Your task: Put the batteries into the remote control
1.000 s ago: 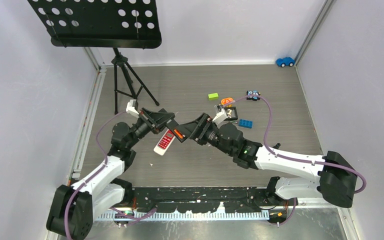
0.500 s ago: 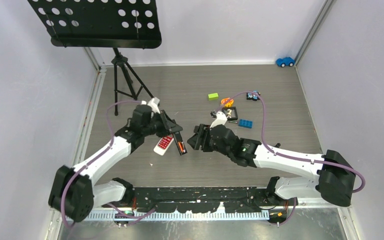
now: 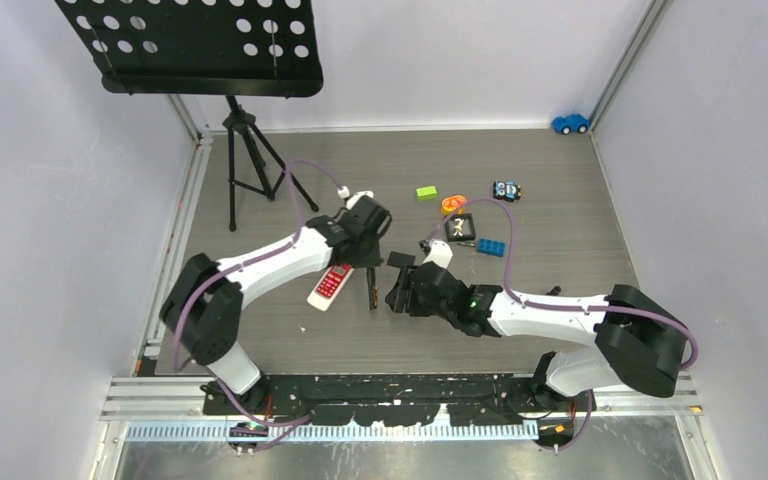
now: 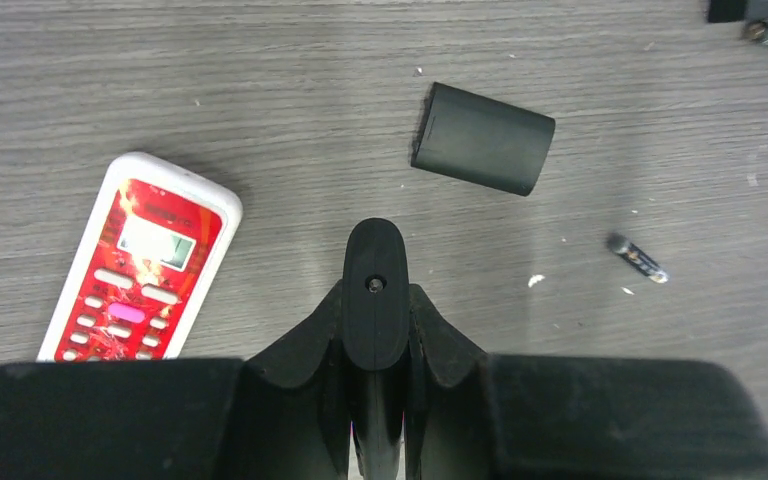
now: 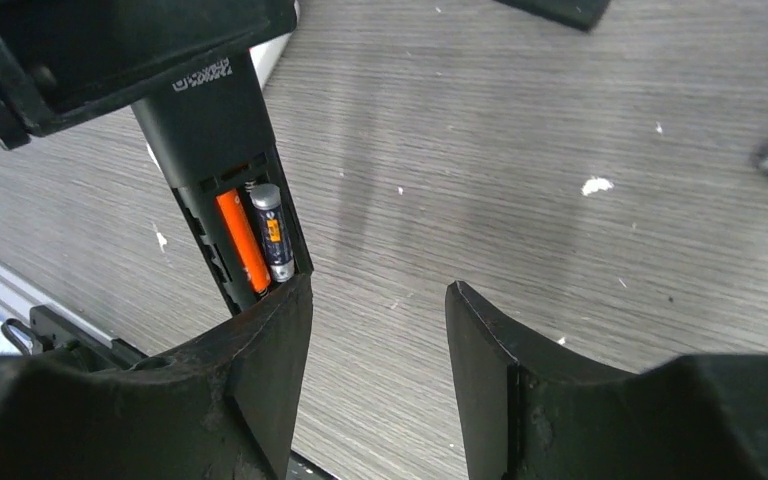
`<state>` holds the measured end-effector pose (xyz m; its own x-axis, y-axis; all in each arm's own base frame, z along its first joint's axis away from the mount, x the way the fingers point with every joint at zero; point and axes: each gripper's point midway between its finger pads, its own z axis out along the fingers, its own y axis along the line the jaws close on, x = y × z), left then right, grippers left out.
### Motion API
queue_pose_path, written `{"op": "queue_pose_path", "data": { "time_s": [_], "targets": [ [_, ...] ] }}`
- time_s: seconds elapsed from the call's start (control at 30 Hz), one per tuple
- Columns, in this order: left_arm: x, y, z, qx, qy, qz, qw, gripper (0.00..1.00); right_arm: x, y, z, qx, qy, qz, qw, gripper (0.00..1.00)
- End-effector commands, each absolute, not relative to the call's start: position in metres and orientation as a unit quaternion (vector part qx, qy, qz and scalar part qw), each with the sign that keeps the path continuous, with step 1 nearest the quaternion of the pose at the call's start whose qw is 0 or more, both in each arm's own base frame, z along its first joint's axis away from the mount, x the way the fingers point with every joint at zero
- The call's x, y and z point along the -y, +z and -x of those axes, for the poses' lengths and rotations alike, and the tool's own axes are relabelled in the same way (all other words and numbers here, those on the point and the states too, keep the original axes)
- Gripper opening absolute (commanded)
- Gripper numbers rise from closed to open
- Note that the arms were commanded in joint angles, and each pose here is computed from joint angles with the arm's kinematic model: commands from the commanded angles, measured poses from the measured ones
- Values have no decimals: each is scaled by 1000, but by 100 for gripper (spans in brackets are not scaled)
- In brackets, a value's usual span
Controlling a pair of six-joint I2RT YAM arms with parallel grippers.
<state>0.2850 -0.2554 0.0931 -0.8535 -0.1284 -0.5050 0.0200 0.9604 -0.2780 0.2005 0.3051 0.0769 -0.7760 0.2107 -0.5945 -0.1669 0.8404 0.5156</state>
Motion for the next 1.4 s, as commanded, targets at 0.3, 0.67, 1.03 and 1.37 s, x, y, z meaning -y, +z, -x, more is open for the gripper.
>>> {"op": "queue_pose_path", "data": {
  "time_s": [0.3, 0.67, 1.03, 1.37],
  "targets": [
    [252, 97, -304, -948, 34, -30, 314, 0, -291, 56, -208, -895, 275, -138, 323, 65],
    [271, 104, -305, -945, 13, -34, 326, 0, -291, 62, -210, -873, 315, -181, 326, 60],
    [265, 120, -305, -933, 62, -35, 354, 0, -280, 65, -209, -886, 285, -176, 322, 58],
    [235, 171, -312, -918, 9, -16, 396, 0, -264, 48, -164, -959, 160, -131, 194, 57]
  ]
}}
